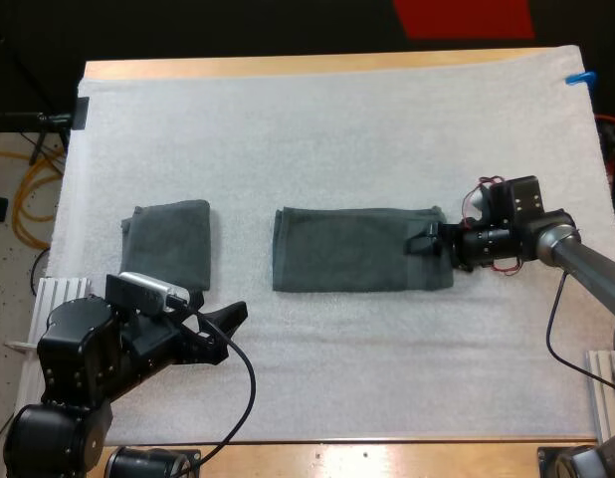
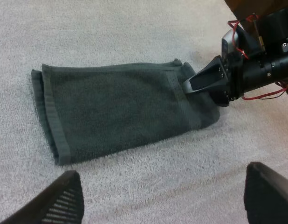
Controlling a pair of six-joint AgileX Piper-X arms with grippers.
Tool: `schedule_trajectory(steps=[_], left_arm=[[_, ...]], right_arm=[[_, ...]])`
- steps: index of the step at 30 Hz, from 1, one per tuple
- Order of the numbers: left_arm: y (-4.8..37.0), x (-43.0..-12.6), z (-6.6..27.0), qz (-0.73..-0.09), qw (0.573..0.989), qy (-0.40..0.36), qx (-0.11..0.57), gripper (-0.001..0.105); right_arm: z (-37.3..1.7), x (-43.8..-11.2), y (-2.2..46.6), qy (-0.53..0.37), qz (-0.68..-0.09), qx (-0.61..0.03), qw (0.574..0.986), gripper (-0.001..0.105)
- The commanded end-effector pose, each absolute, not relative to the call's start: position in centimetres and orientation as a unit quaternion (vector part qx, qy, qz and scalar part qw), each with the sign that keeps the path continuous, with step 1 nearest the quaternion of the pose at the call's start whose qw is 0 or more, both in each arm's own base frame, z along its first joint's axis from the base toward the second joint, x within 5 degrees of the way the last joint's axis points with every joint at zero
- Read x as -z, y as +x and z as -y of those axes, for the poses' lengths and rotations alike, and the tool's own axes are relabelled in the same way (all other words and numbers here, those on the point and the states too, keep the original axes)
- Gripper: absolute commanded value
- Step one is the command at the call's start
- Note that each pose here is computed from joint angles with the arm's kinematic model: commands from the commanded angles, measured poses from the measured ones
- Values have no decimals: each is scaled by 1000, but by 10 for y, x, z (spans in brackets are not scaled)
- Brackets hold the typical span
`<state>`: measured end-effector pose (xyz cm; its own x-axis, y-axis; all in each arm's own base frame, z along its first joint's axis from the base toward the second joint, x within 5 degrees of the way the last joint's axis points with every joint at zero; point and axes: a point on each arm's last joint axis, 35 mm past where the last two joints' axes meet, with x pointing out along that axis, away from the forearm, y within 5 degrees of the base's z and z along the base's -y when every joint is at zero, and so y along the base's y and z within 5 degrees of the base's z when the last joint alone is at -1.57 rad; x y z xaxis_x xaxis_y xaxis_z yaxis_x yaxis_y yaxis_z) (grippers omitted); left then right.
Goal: Pick towel from pile fold and stack
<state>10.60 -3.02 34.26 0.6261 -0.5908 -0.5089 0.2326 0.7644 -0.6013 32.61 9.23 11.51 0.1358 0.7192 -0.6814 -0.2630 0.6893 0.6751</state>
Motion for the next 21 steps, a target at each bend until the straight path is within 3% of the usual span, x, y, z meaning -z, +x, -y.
schedule_trajectory(steps=[1, 6, 13, 21], left_arm=[[106, -344, 30, -360, 869, -249, 232, 69], [106, -344, 30, -361, 868, -253, 231, 69], [106, -344, 30, -361, 868, -252, 231, 69], [106, -344, 30, -361, 868, -252, 231, 69]], right_arm=[[-94, -104, 321, 199, -589, -317, 716, 51], [-90, -104, 321, 177, -593, -293, 729, 0], [-85, -132, 319, 100, -567, -264, 774, 0], [-67, -185, 302, -112, -532, -164, 823, 0]])
